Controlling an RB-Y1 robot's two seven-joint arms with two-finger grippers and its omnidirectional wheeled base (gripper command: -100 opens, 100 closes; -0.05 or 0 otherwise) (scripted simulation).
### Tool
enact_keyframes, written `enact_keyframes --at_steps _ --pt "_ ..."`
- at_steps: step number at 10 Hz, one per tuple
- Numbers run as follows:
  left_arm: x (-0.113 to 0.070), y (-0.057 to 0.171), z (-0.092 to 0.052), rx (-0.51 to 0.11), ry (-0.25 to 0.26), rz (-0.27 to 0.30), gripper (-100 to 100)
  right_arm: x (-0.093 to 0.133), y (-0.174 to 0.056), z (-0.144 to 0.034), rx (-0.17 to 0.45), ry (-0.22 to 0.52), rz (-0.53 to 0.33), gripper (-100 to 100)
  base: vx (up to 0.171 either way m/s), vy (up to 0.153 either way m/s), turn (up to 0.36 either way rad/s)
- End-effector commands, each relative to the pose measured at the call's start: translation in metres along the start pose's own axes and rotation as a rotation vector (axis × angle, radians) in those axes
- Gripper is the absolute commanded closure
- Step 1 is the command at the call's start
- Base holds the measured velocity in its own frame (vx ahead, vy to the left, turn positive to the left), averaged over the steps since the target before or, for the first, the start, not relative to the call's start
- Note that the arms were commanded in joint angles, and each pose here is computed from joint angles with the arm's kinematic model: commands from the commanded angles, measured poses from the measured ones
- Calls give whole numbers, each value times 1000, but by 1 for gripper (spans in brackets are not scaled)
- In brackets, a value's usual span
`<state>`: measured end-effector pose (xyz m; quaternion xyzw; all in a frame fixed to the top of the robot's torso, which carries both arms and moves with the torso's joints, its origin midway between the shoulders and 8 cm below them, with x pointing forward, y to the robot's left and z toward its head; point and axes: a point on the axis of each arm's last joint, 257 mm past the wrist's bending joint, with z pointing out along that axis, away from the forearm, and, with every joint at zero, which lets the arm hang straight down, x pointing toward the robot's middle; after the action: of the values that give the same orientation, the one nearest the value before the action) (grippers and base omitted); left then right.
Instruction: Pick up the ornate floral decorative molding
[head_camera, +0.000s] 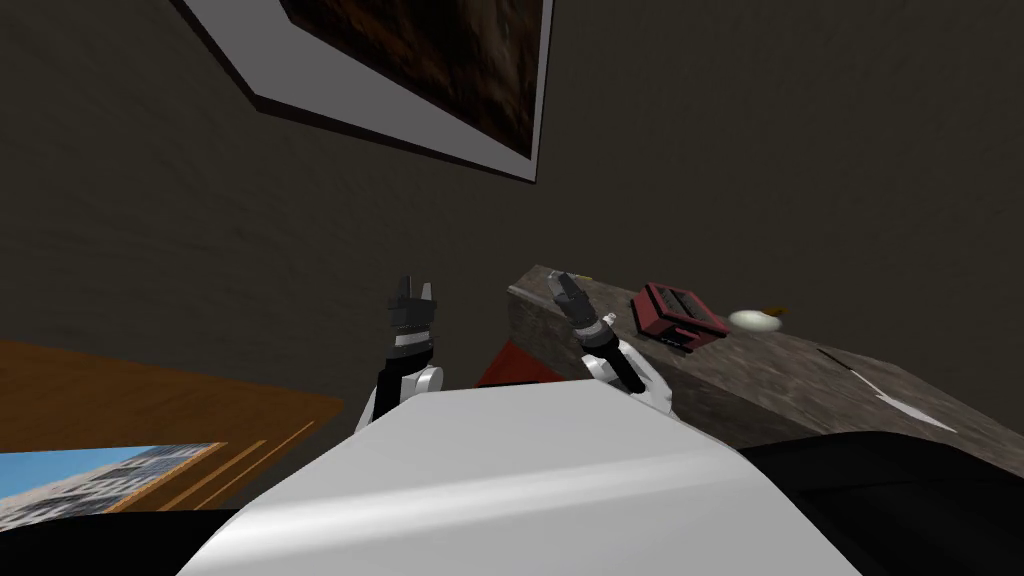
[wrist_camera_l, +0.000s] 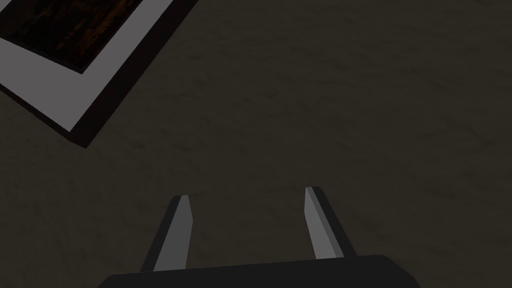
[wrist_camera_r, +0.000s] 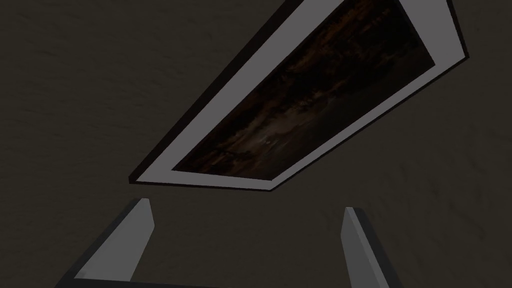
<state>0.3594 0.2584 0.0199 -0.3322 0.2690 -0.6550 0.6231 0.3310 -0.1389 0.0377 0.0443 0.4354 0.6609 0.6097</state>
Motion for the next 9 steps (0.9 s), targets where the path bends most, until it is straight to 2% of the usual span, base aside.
enact_keyframes --at_steps 1,6,7,9 --pt "0 0 0 0 0 0 0 14 -2 2 -13 64 16 -100 13 -2 183" --pt "0 0 0 0 0 0 0 48 -10 -4 -10 238 28 -100 19 -9 166" --pt "0 0 0 0 0 0 0 61 -12 -6 -11 289 50 -100 19 -12 275" --pt "0 0 0 0 0 0 0 63 -15 -10 -1 320 37 -100 14 -11 44"
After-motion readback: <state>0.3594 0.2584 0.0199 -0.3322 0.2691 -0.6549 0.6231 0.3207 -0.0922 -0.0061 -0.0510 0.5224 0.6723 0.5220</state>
